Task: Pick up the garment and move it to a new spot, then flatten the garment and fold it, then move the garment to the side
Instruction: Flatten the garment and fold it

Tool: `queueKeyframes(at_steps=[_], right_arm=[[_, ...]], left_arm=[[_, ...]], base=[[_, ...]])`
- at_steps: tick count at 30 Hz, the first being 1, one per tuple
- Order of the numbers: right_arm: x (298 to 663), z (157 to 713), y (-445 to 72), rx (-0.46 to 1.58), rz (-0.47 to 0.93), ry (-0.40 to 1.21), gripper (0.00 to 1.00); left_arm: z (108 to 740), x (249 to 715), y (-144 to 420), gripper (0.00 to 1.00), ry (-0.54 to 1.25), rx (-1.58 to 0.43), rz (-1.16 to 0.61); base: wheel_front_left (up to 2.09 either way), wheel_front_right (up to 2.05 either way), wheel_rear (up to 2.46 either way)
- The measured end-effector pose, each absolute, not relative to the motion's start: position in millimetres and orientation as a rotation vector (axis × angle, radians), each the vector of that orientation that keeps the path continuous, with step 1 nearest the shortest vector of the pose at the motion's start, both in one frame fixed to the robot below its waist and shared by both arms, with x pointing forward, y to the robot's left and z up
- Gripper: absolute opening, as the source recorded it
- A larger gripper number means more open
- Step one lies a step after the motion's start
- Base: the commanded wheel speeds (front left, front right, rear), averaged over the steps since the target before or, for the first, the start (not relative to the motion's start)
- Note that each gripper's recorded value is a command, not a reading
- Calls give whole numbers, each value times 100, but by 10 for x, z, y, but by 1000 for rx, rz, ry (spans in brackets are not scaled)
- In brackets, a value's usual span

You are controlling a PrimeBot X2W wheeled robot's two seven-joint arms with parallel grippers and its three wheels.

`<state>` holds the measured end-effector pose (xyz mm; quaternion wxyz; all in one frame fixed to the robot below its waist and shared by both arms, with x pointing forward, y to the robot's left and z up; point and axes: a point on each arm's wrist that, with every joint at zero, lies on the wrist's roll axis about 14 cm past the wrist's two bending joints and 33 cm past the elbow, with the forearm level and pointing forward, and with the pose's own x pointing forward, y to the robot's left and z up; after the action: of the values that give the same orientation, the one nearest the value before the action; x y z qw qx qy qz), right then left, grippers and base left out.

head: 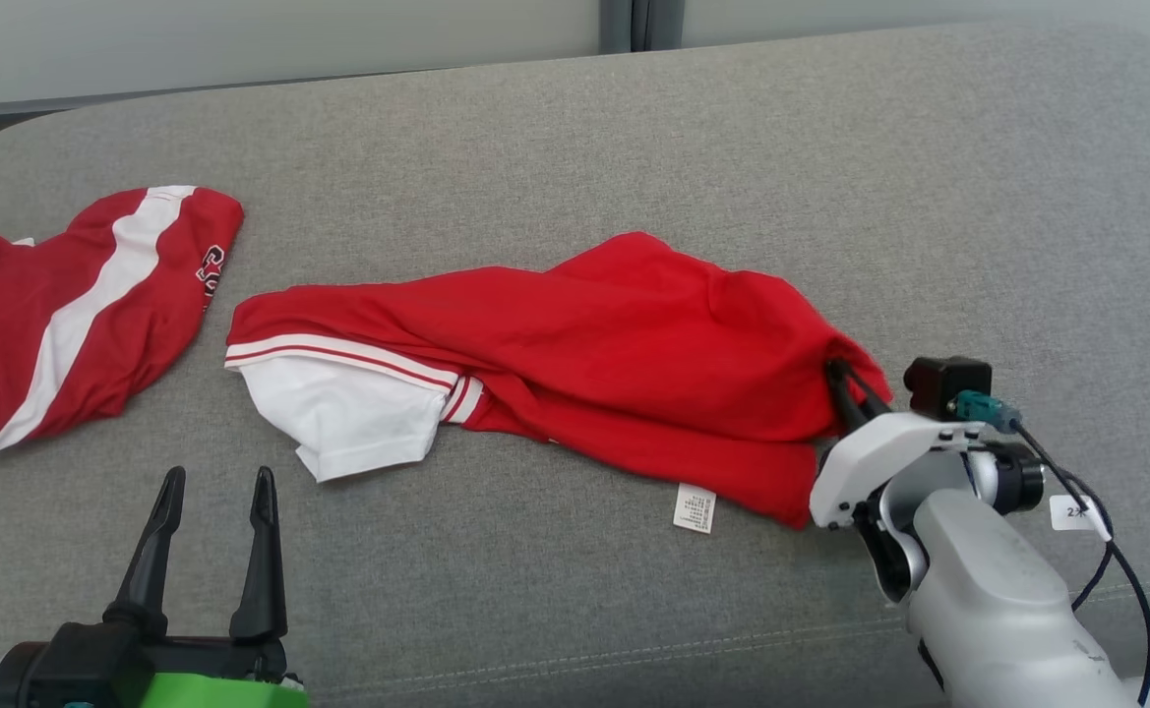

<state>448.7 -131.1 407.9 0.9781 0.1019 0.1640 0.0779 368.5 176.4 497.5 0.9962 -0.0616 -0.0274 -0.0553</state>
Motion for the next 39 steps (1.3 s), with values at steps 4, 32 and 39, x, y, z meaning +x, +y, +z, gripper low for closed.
queueKeyframes(at_steps=[4, 32, 39], right_arm=[[4680, 4427, -1427, 169, 140, 204, 0], [6287, 5272, -1619, -87, 48, 3, 47], [6383, 5193, -1551, -205, 54, -17, 100]], left_arm=[[4986, 3695, 1729, 100, -58, -127, -120], [4845, 3922, 1875, 100, -13, -118, -133], [4746, 3957, 1977, 100, 15, -116, -105]], base=[[0, 0, 0], [0, 0, 0], [0, 0, 0]])
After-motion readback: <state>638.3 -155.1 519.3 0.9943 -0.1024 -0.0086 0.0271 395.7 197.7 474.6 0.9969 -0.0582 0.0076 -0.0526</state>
